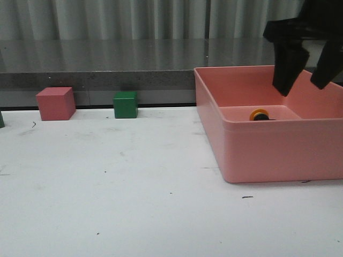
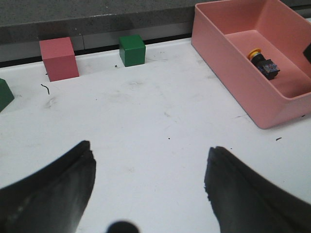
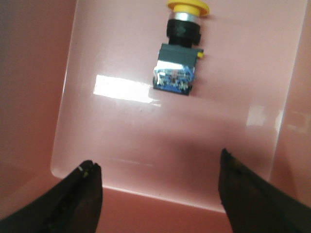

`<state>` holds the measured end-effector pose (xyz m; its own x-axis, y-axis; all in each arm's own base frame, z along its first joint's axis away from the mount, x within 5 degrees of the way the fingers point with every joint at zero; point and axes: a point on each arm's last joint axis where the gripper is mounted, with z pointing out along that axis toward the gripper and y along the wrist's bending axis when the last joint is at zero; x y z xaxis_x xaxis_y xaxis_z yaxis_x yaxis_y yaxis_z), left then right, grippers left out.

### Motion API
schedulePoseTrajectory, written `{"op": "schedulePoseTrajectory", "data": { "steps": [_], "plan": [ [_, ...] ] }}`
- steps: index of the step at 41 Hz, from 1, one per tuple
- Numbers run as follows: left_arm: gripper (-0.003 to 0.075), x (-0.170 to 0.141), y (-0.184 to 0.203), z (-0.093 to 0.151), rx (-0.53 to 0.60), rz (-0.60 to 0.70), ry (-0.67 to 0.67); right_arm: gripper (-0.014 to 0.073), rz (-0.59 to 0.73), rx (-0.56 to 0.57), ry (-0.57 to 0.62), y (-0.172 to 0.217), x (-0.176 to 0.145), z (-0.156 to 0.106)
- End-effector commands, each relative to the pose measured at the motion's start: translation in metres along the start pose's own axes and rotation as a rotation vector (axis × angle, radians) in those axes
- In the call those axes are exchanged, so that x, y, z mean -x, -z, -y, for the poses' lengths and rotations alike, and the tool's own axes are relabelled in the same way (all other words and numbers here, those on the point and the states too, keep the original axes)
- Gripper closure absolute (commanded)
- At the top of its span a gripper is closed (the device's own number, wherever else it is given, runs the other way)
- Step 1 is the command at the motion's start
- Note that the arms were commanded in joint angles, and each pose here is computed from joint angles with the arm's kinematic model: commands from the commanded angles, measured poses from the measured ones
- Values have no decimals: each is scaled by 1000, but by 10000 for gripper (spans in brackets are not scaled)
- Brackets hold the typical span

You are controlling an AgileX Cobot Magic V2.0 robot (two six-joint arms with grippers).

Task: Place and stand button with both arms
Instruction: 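Lower the right gripper into the pink bin and grasp the yellow button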

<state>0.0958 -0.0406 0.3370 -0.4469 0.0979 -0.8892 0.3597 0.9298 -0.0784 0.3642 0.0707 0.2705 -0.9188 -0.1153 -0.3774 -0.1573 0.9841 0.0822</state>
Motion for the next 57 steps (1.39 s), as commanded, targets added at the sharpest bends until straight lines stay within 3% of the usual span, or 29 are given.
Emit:
{"op": "schedulePoseTrajectory", "data": {
  "steps": [1, 9, 28, 34, 43, 57],
  "plan": [
    [246, 14, 3, 2, -17, 86, 6, 67, 62, -13, -34, 5, 23, 2],
    [246, 14, 3, 2, -17, 86, 6, 67, 18, -25, -120, -31, 44, 11],
    [246, 14, 3, 2, -17, 86, 6, 69, -24, -28, -138, -81, 65, 16],
    [246, 14, 3, 2, -17, 86, 6, 179, -51, -21, -145, -90, 66, 16],
    [246, 14, 3, 2, -17, 88, 6, 352, -72, -7, -150, -82, 71, 13],
    [247, 14, 3, 2, -17, 88, 6, 364, -88, 11, -120, -42, 80, -1]
  ]
}}
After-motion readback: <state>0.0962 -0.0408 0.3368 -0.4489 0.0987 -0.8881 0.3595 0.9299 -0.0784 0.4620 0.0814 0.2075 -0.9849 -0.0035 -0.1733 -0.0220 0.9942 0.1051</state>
